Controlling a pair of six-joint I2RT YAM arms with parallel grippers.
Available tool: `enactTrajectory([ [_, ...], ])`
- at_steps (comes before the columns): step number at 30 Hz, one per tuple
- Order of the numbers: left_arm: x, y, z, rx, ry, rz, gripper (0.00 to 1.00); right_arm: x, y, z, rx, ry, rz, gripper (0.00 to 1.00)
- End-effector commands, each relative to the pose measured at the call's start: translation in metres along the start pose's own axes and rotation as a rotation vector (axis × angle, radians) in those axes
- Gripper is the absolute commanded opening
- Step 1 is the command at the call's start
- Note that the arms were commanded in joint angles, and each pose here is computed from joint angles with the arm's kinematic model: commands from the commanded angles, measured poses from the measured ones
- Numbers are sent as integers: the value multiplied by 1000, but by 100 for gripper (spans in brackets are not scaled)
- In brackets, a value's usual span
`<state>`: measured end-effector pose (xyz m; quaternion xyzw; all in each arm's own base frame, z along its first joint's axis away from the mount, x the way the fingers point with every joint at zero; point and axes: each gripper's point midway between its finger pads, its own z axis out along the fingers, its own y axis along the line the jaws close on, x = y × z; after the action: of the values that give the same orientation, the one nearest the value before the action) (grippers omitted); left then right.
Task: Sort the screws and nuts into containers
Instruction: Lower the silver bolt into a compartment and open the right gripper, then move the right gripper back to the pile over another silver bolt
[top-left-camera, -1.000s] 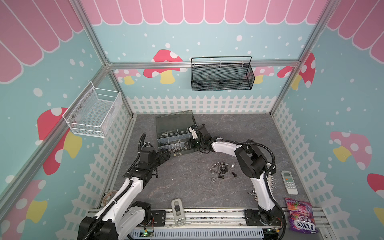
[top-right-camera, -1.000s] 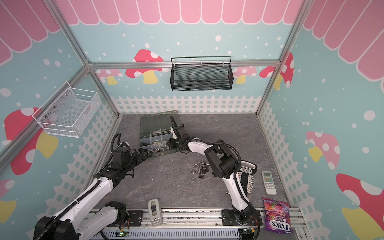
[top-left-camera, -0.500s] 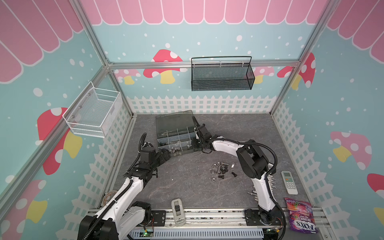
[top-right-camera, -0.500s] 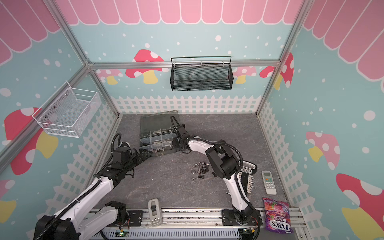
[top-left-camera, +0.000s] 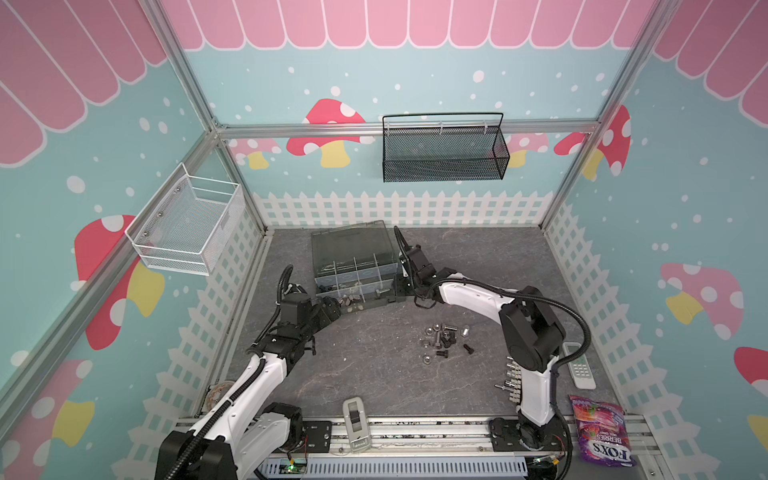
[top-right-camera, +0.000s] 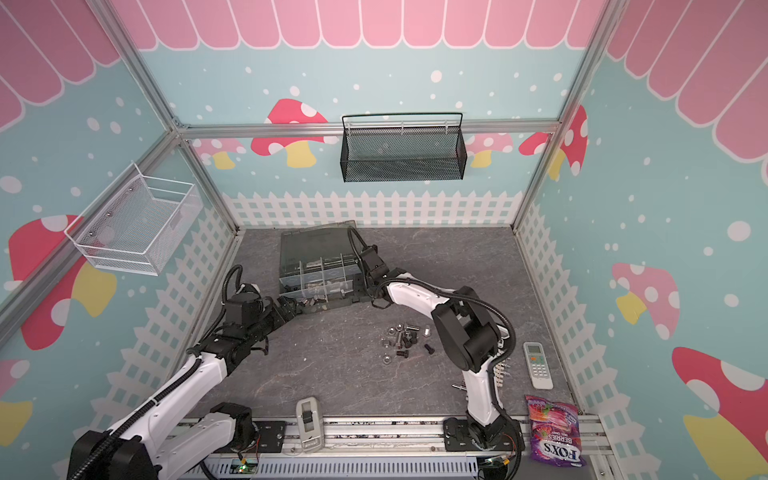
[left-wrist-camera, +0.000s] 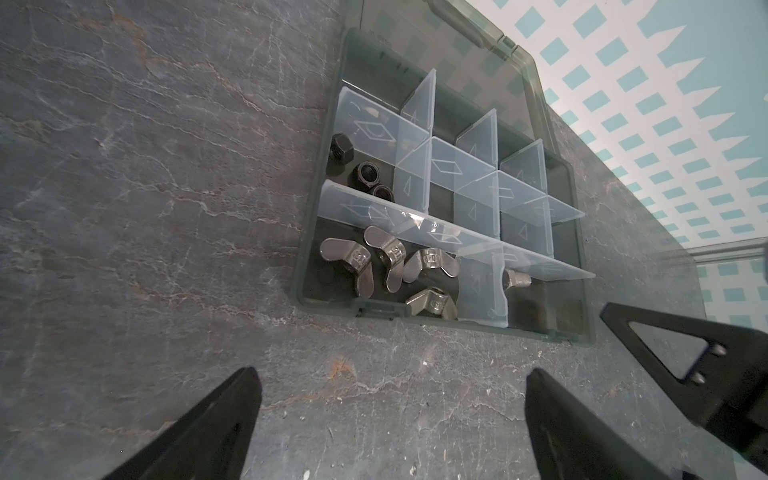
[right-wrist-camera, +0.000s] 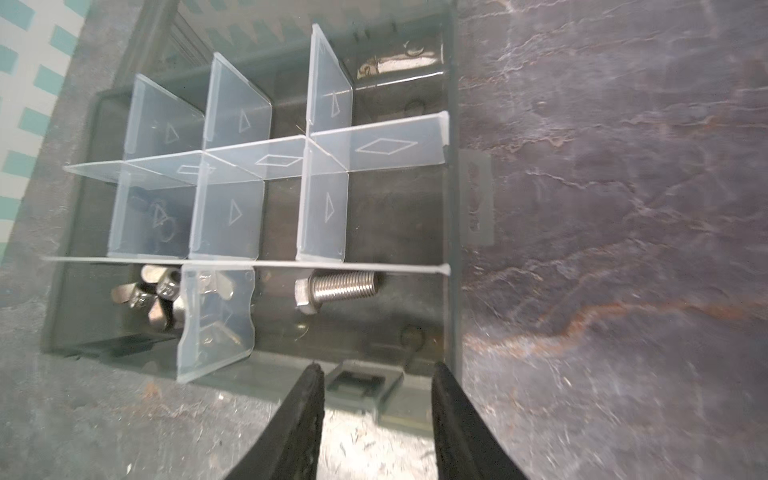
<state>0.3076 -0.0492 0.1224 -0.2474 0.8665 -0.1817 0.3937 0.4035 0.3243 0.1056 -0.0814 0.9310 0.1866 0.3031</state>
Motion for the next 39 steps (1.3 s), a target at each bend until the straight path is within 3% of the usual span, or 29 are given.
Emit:
enactTrajectory([
  [1, -15, -10, -5, 23, -35, -13, 100, 14, -23, -29, 74, 12, 17, 47],
  [7, -15, -10, -3, 28, -30, -18, 100, 53, -73, -74, 226, 58, 73, 48],
  [15, -15, -11, -4, 35, -32, -22, 100, 103, -120, -119, 327, 104, 163, 48],
  [23, -14, -12, -6, 38, -25, -21, 100, 139, -150, -125, 356, 167, 251, 43],
  [39, -13, -9, -5, 30, -25, -25, 100, 151, -171, -114, 383, 183, 271, 20],
])
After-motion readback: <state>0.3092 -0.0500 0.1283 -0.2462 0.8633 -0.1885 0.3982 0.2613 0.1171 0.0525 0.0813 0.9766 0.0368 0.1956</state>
